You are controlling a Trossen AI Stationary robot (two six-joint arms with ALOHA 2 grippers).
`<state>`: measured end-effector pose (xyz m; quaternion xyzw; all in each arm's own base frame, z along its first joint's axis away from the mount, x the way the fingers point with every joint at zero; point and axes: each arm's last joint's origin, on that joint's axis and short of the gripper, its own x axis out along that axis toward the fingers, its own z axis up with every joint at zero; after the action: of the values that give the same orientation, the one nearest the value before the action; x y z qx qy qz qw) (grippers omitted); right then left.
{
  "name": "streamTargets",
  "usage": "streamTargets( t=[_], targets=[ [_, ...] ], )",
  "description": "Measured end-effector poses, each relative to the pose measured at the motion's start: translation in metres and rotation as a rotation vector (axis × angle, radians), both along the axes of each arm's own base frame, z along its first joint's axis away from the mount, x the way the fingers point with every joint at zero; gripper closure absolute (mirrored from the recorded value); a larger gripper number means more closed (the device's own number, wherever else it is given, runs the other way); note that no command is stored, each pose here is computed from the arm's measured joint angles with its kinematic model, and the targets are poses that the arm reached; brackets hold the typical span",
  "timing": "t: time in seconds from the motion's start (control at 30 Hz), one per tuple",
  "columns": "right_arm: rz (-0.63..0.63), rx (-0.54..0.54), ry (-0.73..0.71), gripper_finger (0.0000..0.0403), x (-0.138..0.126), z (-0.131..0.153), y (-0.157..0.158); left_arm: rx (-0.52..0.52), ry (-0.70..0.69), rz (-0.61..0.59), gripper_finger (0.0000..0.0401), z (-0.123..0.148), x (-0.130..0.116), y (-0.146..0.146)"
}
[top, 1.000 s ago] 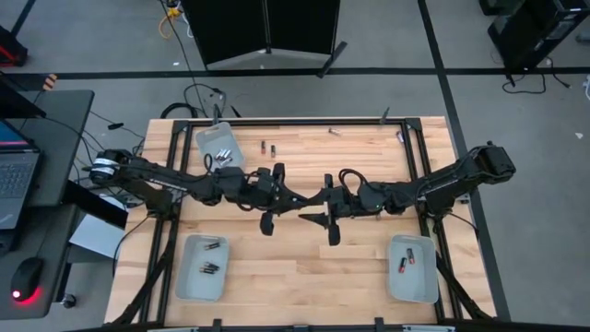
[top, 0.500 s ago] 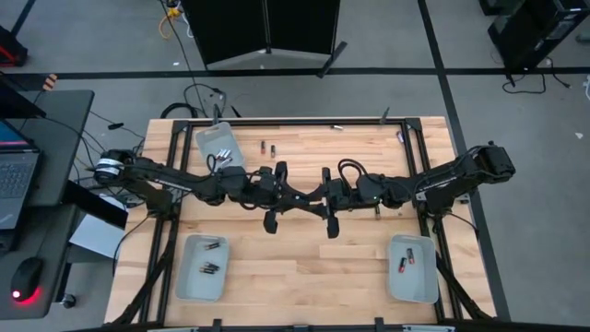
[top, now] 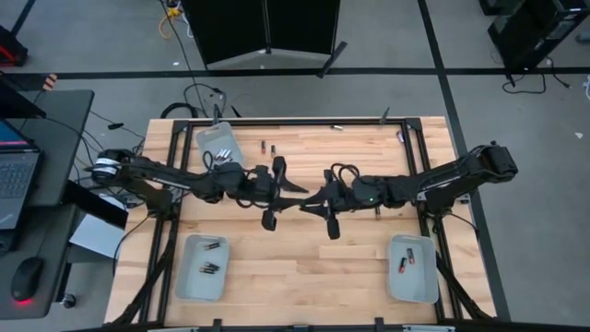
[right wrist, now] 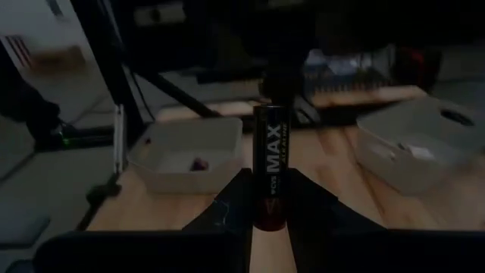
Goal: Sort batteries
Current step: Put the black-red battery into the bottom right gray bin
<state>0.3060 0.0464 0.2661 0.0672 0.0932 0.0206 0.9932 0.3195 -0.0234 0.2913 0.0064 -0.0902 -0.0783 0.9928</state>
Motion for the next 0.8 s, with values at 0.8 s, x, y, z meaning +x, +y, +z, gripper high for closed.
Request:
streamTargets(
  t=[0.8],
  targets=[
    [-0.315, 0.441, 1.072, 0.0339, -0.104, 0.009, 0.075, 0.134, -0.029, 0.225, 0.0239, -0.011, -0.046, 0.046]
  ],
)
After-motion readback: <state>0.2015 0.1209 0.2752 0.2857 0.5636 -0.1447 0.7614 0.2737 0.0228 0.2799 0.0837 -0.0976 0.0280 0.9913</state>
